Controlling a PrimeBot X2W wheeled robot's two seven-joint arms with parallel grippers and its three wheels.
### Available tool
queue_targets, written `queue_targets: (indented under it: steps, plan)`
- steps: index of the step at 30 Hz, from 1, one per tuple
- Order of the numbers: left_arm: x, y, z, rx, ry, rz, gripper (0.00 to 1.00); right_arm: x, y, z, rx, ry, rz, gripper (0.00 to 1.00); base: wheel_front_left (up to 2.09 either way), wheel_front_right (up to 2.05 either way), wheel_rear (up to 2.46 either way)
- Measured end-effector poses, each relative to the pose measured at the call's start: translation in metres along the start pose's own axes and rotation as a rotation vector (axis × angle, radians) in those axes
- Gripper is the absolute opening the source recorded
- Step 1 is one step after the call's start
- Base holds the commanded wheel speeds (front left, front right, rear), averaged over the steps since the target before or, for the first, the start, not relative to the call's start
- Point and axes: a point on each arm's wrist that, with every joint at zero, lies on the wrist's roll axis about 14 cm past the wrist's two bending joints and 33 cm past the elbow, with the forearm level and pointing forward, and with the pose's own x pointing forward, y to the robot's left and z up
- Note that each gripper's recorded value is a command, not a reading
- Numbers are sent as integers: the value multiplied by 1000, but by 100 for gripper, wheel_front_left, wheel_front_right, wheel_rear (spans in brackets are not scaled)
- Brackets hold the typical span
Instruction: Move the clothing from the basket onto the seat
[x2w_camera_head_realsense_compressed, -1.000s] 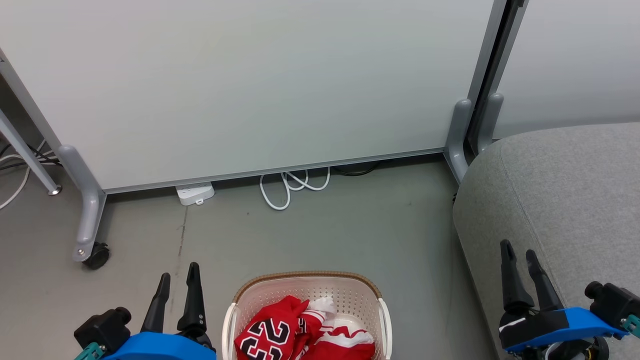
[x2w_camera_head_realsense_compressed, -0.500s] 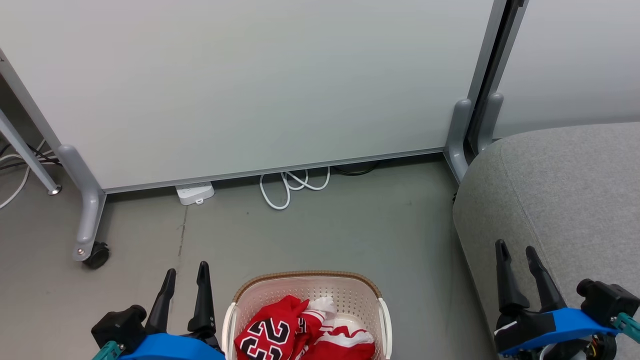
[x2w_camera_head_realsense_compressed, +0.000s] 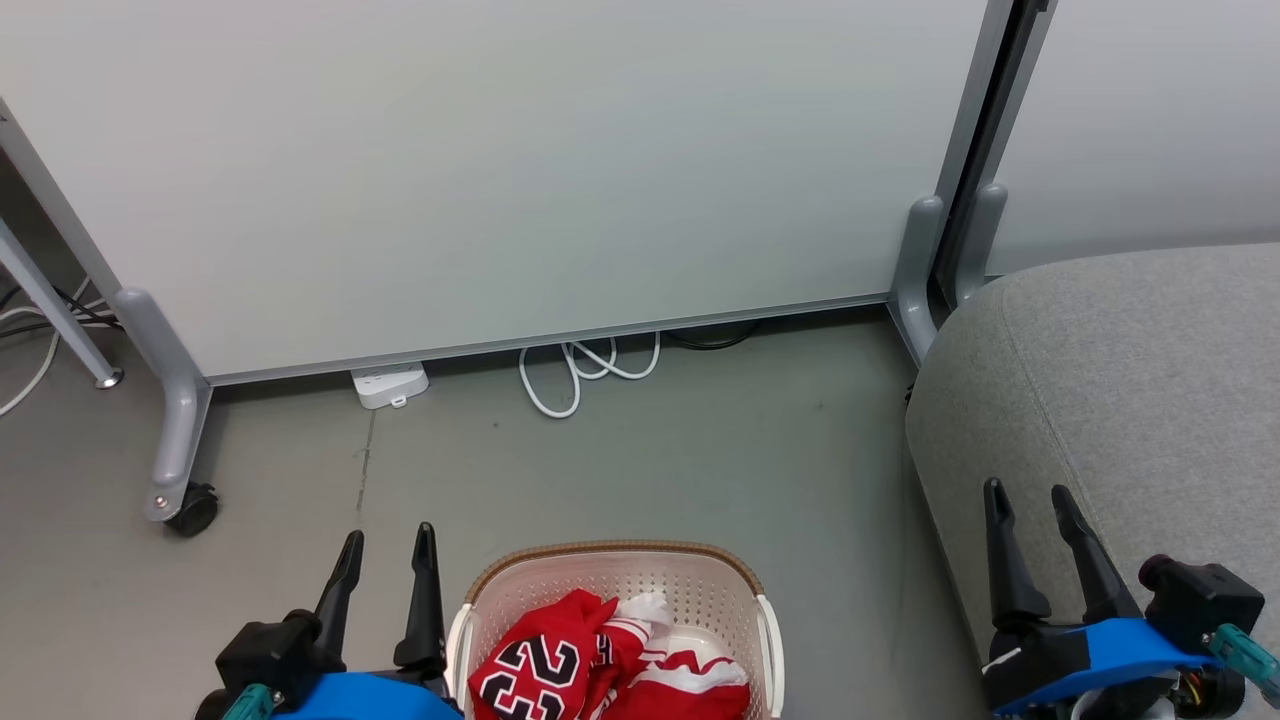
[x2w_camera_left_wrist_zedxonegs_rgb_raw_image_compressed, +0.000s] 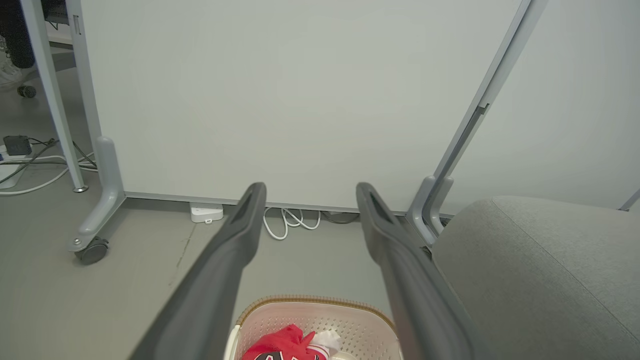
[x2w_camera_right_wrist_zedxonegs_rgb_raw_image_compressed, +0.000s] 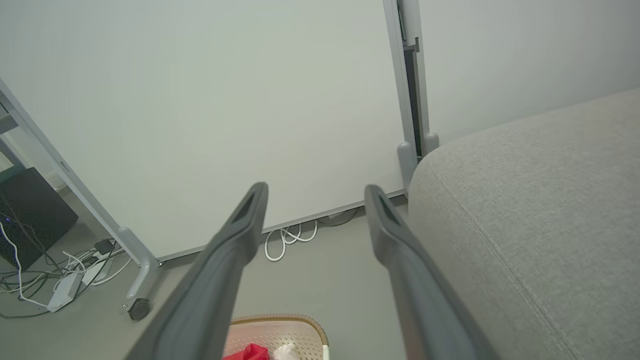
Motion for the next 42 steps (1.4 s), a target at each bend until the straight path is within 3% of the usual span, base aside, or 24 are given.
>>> queue_targets:
  steps: [28, 42]
  plan:
    - [2, -15, 3, 195, -47, -51, 100, 1, 4, 3, -205, -18, 29, 100, 0, 0, 0]
    - [4, -16, -2, 200, -35, -57, 100, 1, 3, 0, -202, -13, 27, 100, 0, 0, 0]
